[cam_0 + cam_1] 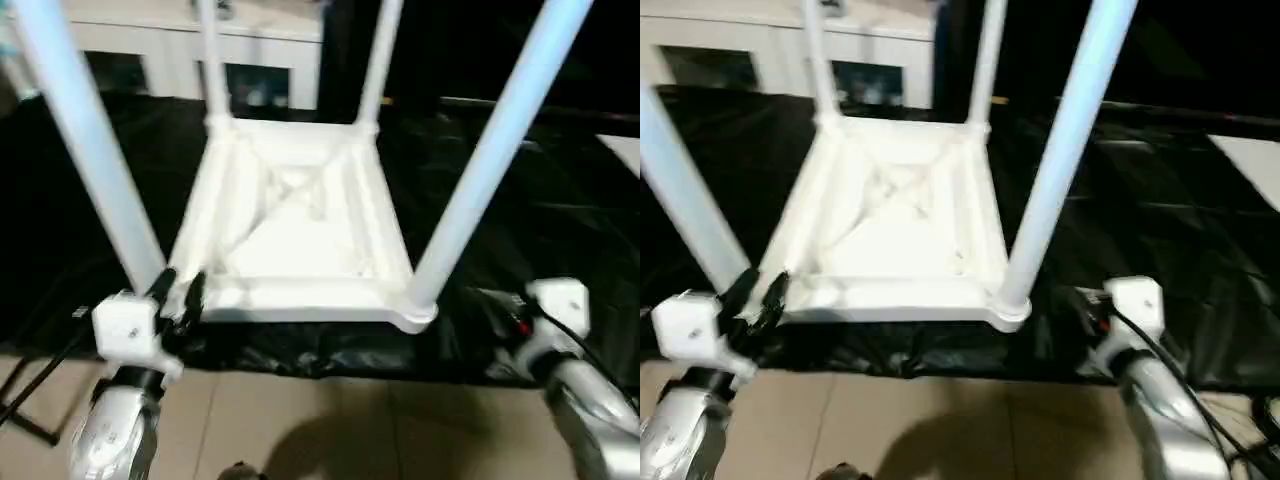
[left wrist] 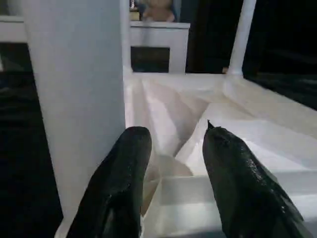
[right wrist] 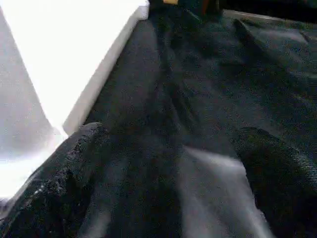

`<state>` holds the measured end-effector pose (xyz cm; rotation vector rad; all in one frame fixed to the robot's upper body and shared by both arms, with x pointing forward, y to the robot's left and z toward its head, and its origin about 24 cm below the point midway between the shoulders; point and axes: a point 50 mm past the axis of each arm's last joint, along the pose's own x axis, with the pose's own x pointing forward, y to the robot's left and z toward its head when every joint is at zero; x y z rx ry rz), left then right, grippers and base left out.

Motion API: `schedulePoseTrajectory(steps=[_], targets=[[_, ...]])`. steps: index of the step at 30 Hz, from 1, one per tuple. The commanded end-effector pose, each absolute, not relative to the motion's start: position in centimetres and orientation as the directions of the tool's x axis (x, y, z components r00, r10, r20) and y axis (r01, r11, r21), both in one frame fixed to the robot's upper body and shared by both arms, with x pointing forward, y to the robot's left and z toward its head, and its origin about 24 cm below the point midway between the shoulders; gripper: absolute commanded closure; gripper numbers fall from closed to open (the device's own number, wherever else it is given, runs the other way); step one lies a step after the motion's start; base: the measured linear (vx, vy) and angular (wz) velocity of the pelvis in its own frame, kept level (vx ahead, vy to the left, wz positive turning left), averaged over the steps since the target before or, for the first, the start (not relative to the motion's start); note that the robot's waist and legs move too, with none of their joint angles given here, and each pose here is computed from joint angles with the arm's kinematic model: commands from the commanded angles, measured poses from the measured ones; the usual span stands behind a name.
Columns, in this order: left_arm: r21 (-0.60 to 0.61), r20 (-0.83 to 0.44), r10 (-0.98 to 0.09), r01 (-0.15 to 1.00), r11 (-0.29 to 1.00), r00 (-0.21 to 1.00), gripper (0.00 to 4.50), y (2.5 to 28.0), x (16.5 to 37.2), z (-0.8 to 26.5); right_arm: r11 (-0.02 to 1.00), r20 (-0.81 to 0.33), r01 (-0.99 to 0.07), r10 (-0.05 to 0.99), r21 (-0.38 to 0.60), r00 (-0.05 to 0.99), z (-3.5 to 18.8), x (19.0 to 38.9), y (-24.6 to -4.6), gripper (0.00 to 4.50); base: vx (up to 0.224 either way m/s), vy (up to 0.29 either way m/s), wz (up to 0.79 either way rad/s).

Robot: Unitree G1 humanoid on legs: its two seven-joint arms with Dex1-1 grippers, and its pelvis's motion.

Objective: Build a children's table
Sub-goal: Rotate leg to tighten

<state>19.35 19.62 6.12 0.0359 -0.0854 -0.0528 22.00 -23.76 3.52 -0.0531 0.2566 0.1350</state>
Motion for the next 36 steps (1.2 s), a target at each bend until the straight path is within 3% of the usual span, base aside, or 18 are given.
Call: schedulePoseTrajectory(steps=[1,4,8,13,18,24,29,33,36], targets=[[0.041,0.153,-0.020,0.014,0.999,0.988,2.04,19.8,18.1,6.6,0.982,-0.250,-0.184,0.169,-0.035,0.953,4.0,21.0,-25.2,0.00,0.046,0.073,-0.20],[0.051,0.168,0.005,-0.014,0.999,0.986,1.85,20.1,17.2,6.2,0.971,-0.255,-0.236,0.221,-0.027,0.941,4.2,20.4,-25.4,0.00,0.000,0.000,0.00],[0.114,0.208,0.131,-0.157,0.981,0.969,1.51,21.7,15.4,5.1,0.840,-0.233,-0.542,0.535,0.039,0.812,5.8,18.5,-23.5,0.00,0.000,0.000,0.00],[0.161,0.224,0.261,-0.300,0.940,0.939,1.14,23.1,14.5,4.8,0.696,-0.188,-0.705,0.717,0.134,0.672,6.4,18.5,-20.9,0.00,0.000,0.000,0.00],[0.140,0.230,0.279,-0.315,0.939,0.932,0.68,23.5,14.1,4.1,0.633,-0.184,-0.758,0.773,0.156,0.607,5.6,19.2,-20.1,0.00,0.000,0.000,0.00],[0.113,0.197,0.208,-0.233,0.966,0.958,0.26,23.2,14.6,3.1,0.613,-0.169,-0.770,0.789,0.176,0.590,4.8,19.0,-19.1,0.00,0.000,0.000,0.00],[0.093,0.192,0.094,-0.114,0.989,0.977,0.04,23.6,16.7,2.6,0.617,-0.150,-0.767,0.787,0.179,0.598,4.1,19.9,-18.1,0.00,0.000,0.000,0.00],[0.129,0.146,0.027,-0.046,0.991,0.989,0.04,24.6,19.3,2.0,0.673,-0.124,-0.723,0.739,0.155,0.662,3.7,21.6,-17.7,0.00,0.000,0.000,0.00],[0.139,0.139,0.067,-0.086,0.987,0.988,0.04,23.7,20.6,4.6,0.720,-0.119,-0.681,0.694,0.135,0.710,3.2,22.5,-18.0,0.00,0.000,0.000,0.00]])
